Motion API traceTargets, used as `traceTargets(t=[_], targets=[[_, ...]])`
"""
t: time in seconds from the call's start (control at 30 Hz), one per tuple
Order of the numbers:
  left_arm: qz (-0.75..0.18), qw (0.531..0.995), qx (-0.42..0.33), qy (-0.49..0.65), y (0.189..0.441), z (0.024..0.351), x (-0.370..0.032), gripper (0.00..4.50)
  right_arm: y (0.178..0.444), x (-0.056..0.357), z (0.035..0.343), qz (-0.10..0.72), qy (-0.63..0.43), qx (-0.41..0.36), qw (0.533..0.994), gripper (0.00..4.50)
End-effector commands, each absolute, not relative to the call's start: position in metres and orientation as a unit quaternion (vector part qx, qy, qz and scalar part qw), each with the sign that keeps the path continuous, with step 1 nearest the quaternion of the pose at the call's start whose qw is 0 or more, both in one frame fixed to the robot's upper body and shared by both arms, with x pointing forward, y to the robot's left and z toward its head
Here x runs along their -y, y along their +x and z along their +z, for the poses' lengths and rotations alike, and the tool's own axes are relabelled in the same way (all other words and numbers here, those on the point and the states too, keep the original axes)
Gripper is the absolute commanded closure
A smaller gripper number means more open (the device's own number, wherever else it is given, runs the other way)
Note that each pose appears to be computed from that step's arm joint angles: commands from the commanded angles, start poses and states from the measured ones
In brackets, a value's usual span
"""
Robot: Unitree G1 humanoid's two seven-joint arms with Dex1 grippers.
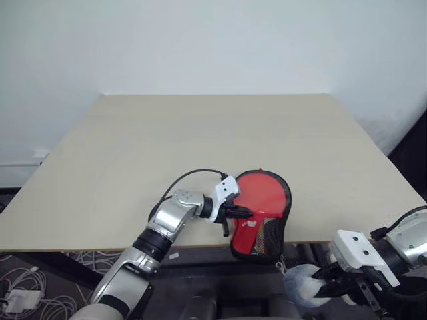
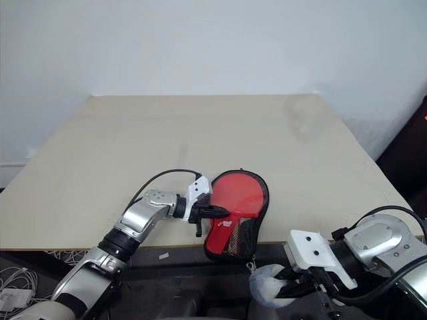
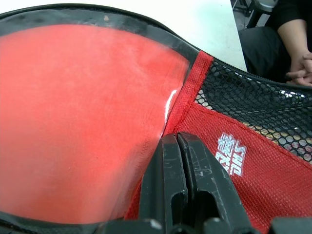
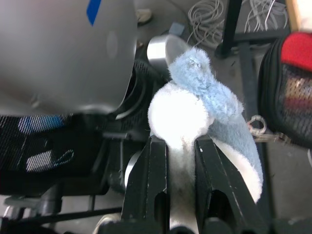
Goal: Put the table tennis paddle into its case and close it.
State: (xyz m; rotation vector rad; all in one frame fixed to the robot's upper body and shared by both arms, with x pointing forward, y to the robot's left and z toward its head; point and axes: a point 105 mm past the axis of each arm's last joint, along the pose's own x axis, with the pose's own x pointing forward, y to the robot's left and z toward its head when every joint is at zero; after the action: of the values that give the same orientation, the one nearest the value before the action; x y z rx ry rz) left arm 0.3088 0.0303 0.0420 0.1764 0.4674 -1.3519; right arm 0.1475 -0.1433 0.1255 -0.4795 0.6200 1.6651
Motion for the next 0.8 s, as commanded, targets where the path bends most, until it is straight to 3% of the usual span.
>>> traceTargets(t=[0.03,0.1,0.2,0.37,0.47,0.63,0.8], targets=[[-0.544,0.803,-0.216,0.112,0.337,0.045,-0.051,4.5,0.154,0.137,0.128,0.715,-0.195,-0.255,0.621,3.97],[-0.546,0.803,-0.212,0.11,0.335,0.048,-0.051,4.5,0.158,0.136,0.127,0.708,-0.188,-0.259,0.63,3.77],[-0.551,0.8,-0.21,0.107,0.33,0.052,-0.051,4.32,0.158,0.136,0.128,0.707,-0.178,-0.265,0.631,2.95],[-0.569,0.792,-0.192,0.109,0.32,0.071,-0.052,2.89,0.166,0.136,0.139,0.703,-0.16,-0.255,0.644,1.08],[-0.567,0.8,-0.161,0.11,0.323,0.102,-0.062,1.88,0.208,0.147,0.155,0.648,-0.155,-0.223,0.712,0.05],[-0.537,0.827,-0.124,0.112,0.331,0.142,-0.092,0.07,0.272,0.17,0.173,0.54,-0.15,-0.186,0.807,0.0],[-0.491,0.858,-0.111,0.105,0.338,0.156,-0.13,0.03,0.296,0.174,0.175,0.496,-0.154,-0.171,0.837,0.0]])
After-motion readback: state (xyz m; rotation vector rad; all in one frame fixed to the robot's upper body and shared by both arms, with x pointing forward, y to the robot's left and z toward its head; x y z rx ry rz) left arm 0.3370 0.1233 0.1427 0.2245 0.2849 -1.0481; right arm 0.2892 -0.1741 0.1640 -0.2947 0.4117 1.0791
